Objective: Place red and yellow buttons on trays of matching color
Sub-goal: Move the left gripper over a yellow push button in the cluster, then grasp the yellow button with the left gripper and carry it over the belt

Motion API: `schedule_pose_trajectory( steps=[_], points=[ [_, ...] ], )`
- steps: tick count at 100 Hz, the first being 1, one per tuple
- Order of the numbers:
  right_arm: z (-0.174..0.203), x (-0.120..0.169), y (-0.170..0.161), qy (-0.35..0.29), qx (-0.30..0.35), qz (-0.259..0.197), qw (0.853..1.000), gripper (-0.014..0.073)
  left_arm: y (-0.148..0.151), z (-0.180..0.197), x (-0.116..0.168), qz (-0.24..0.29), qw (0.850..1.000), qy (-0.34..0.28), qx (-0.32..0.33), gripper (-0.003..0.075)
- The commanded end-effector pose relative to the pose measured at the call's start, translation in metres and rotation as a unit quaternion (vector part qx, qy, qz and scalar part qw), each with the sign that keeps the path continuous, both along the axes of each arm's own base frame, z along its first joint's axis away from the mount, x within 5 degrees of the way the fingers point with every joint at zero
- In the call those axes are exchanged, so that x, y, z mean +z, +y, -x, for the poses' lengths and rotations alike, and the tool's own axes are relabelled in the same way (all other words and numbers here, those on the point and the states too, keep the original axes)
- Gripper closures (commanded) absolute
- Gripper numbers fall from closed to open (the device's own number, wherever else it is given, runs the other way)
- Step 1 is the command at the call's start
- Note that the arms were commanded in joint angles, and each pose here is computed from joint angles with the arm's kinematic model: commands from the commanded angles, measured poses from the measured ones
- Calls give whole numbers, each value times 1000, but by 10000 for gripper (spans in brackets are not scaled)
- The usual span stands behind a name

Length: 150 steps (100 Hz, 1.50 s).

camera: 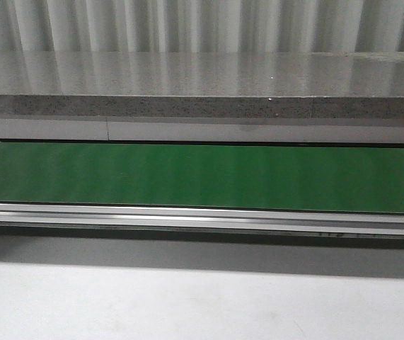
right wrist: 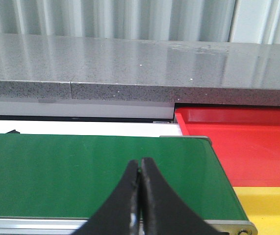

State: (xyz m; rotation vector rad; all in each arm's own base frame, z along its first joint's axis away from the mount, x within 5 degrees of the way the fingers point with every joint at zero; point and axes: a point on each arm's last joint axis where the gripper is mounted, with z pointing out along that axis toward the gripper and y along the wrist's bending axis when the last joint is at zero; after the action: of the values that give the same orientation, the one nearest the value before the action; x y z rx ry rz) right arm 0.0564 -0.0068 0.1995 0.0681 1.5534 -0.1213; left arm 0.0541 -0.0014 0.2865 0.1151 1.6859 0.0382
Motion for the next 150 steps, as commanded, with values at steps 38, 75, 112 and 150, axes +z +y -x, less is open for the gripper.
schedule_pose_trajectory(
  steps=[38,75,112,150],
  points=[
    [3,14,0,-52,-3,12,999,660,-3,-54,54,0,998,69,3,382],
    [3,14,0,-52,-3,12,999,660,14,-104,58,55,958,265,92,230],
    [3,14,0,-52,-3,12,999,660,60,-152,27,116,877,425,190,230],
    [3,14,0,-52,-3,12,999,660,90,-179,-26,155,807,524,225,230]
  ],
)
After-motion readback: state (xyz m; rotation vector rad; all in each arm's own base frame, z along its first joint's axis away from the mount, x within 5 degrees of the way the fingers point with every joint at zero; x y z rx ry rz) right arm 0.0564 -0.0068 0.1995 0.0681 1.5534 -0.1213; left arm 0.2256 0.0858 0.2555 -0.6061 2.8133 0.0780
